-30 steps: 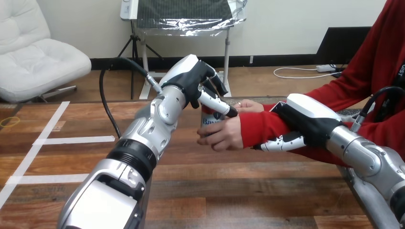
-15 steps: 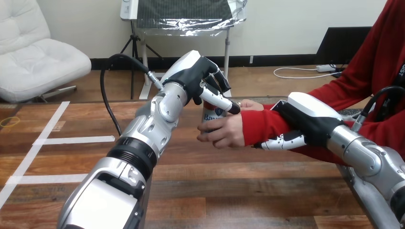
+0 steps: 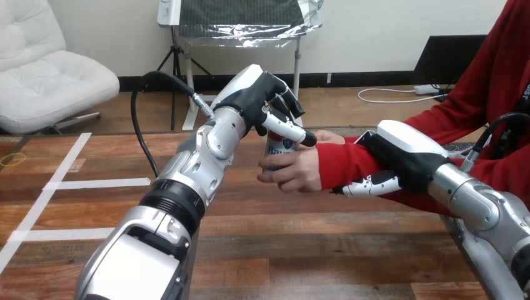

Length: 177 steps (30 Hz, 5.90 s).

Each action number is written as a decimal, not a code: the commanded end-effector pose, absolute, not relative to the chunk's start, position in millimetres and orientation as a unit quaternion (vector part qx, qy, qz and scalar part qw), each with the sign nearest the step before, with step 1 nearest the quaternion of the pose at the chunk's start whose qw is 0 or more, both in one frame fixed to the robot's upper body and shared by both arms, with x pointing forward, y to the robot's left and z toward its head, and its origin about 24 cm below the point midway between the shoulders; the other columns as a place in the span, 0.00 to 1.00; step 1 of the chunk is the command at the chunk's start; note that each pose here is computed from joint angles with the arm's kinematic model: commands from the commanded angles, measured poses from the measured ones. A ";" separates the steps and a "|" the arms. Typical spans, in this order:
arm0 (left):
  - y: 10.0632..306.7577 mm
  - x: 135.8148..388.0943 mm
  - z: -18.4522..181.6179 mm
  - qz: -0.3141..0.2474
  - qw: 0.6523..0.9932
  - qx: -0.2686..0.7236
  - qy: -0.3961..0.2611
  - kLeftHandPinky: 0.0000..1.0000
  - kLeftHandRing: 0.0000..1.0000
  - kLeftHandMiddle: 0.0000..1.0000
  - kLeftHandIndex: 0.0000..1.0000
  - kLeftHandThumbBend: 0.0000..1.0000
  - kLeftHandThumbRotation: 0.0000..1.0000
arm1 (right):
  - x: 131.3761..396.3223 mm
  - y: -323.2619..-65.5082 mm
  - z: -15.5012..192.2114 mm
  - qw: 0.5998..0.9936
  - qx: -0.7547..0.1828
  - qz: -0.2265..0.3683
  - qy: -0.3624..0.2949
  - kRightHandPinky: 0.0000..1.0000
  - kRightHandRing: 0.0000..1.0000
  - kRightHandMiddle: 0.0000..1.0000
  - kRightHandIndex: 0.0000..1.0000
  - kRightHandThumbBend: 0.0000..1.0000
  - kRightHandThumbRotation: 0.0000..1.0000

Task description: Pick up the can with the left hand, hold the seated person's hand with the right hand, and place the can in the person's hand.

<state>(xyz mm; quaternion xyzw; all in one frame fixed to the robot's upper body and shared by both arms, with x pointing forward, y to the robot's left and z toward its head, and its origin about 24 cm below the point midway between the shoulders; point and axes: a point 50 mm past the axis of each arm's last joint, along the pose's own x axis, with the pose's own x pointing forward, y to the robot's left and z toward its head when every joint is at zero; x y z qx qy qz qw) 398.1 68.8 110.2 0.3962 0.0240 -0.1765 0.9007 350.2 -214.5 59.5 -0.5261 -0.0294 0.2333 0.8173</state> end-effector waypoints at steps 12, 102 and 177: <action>52.8 403.6 149.2 -0.182 0.907 0.378 -0.041 0.42 0.49 0.54 0.51 0.70 0.00 | 367.4 -175.7 97.3 0.824 -0.498 0.235 -0.135 0.18 0.21 0.26 0.27 0.57 0.41; 160.4 311.3 115.4 -0.038 0.974 0.200 -0.100 0.68 0.80 0.79 0.75 0.66 0.85 | 359.5 -199.3 89.1 0.799 -0.489 0.349 0.000 0.75 0.87 0.87 0.88 1.00 1.00; 180.1 239.4 89.6 -0.001 0.982 0.126 -0.139 0.61 0.68 0.72 0.64 0.32 0.76 | 312.2 -190.4 110.1 0.923 -0.257 0.178 -0.222 0.86 0.95 0.95 0.95 1.00 1.00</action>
